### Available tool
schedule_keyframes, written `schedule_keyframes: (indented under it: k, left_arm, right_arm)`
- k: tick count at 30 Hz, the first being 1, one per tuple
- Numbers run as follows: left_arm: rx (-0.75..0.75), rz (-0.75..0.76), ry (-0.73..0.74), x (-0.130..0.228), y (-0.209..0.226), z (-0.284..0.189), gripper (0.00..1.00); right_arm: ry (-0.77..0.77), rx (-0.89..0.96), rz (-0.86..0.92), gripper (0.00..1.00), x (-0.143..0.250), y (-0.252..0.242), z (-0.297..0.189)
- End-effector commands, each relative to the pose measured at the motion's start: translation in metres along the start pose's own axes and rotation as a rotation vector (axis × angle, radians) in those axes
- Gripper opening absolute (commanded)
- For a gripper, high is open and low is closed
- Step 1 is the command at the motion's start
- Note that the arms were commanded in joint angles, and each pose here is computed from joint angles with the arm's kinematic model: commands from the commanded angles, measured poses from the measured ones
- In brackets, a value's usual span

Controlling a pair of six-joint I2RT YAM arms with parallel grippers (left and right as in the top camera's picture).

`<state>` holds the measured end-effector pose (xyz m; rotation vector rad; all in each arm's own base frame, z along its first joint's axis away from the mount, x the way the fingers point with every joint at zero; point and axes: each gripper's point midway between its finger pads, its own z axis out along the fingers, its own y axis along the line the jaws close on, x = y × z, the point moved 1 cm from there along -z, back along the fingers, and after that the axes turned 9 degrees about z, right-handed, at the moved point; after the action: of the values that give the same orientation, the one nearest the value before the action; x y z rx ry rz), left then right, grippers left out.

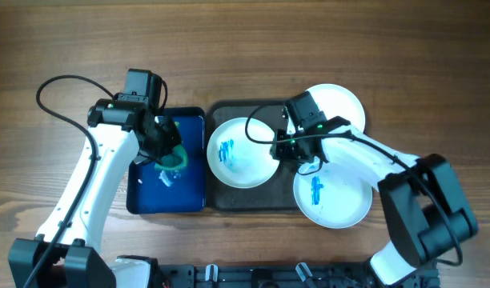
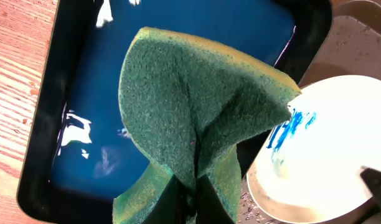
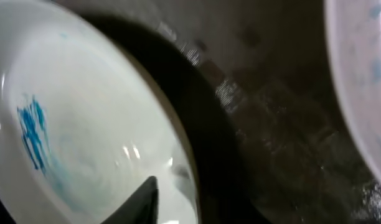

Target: Clean dirty plates on tray and stack at the side

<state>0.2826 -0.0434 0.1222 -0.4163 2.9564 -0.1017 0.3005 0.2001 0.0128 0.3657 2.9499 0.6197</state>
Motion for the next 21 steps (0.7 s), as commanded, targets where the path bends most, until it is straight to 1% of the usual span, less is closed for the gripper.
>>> schedule_keyframes:
  k: [1,2,3,7,9,12,15,17,21]
  left_arm:
    - [-0.009,0.014,-0.021,-0.005,0.000,-0.004,0.04]
    - [-0.009,0.014,-0.021,-0.005,0.000,-0.004,0.04]
    - [-0.009,0.014,-0.021,-0.005,0.000,-0.004,0.04]
    - [-0.011,0.041,-0.030,-0.007,0.000,-0.004,0.04]
    - [-0.055,0.056,-0.056,-0.012,0.007,-0.004,0.04]
    - [-0.161,0.054,-0.137,-0.027,0.023,-0.008,0.04]
    - [-0.174,0.045,-0.179,-0.036,0.023,-0.009,0.04]
    - [-0.268,-0.002,-0.234,-0.043,0.036,-0.014,0.04]
    - [-0.396,-0.057,-0.317,-0.049,0.048,-0.024,0.04]
  right_arm:
    - [0.069,0.074,0.086,0.26,0.013,-0.024,0.027]
    - [0.075,0.080,0.089,0.20,0.014,-0.026,0.031]
    - [0.081,0.087,0.091,0.04,0.015,-0.028,0.033]
    - [0.084,0.090,0.092,0.04,0.016,-0.029,0.034]
    - [0.084,0.090,0.092,0.04,0.016,-0.029,0.034]
    - [0.084,0.089,0.089,0.04,0.016,-0.029,0.034]
    - [0.085,0.089,0.086,0.04,0.016,-0.029,0.034]
    - [0.086,0.089,0.081,0.04,0.016,-0.029,0.034]
    - [0.086,0.089,0.082,0.04,0.016,-0.029,0.034]
